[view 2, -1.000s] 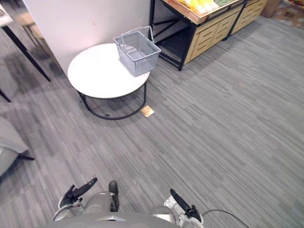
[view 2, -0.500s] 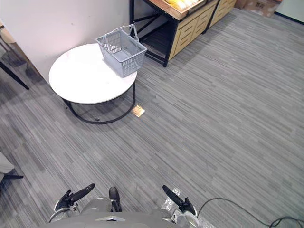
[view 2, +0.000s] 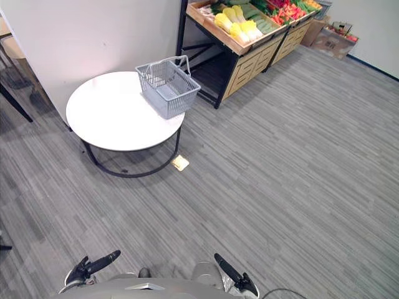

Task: Pick vegetable in the basket

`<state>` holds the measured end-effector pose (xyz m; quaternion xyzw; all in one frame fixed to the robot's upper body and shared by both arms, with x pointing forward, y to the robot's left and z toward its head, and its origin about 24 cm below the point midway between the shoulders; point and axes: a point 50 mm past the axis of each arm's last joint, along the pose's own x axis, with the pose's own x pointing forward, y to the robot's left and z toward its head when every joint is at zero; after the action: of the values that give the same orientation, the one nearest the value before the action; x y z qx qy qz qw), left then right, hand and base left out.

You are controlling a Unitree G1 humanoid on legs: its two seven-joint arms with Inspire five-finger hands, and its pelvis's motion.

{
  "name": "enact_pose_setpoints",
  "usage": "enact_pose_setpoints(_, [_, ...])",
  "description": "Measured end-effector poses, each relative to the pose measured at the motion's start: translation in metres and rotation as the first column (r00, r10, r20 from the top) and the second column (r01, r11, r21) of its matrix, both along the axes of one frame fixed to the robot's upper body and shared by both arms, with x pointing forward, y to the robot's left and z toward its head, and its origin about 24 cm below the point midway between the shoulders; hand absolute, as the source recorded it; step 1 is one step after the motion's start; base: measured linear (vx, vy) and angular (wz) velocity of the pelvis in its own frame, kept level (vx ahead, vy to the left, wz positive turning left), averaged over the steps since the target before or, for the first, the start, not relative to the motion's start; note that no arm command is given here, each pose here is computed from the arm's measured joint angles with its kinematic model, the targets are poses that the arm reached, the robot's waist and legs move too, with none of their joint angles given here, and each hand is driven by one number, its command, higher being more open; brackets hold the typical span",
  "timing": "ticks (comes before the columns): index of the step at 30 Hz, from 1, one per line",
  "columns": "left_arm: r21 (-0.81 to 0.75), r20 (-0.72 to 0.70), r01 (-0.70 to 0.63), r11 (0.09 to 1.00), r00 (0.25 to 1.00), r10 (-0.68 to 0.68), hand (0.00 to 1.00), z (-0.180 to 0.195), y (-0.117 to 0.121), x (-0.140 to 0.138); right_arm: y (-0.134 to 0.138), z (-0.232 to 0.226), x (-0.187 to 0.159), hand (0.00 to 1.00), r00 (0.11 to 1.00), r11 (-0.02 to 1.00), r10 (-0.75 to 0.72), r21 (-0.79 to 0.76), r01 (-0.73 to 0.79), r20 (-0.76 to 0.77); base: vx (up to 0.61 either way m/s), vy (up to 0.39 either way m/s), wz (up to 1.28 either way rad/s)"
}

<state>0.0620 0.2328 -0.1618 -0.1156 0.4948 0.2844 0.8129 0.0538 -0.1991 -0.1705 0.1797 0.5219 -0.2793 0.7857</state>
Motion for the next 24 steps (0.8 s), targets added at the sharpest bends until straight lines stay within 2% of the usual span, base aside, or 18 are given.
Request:
enact_pose_setpoints(6, [-0.031,-0.006,-0.01,0.999,1.0,0.01,1.0,-0.003,-0.013,-0.002,-0.012,0.003,0.002,1.0,1.0,0.999,0.007,-0.034,-0.006,0.014,0.37,-0.043,0.13])
enact_pose_setpoints(10, [-0.027,-0.019,-0.015,1.0,1.0,0.015,1.0,-0.004,-0.016,-0.01,-0.011,0.001,-0.016,1.0,1.0,1.0,0.0,-0.027,0.0,-0.028,0.56,-0.274,0.58])
enact_pose_setpoints(14, [-0.062,-0.008,-0.043,0.997,0.999,0.042,1.0,-0.006,-0.029,-0.008,-0.02,0.005,-0.002,1.0,1.0,0.998,0.022,-0.054,-0.021,0.018,0.47,-0.373,0.05])
enact_pose_setpoints(20, [-0.076,0.073,-0.079,0.994,0.994,0.085,1.0,-0.001,-0.026,0.012,-0.024,0.007,0.006,1.0,0.998,0.997,0.047,-0.068,-0.045,0.029,0.39,-0.289,-0.13])
enact_pose_setpoints(24, [-0.085,0.098,-0.103,0.991,0.989,0.111,1.0,0.0,-0.027,0.015,-0.026,0.004,0.0,1.0,1.0,0.998,0.016,-0.067,-0.016,-0.005,0.24,-0.067,-0.17])
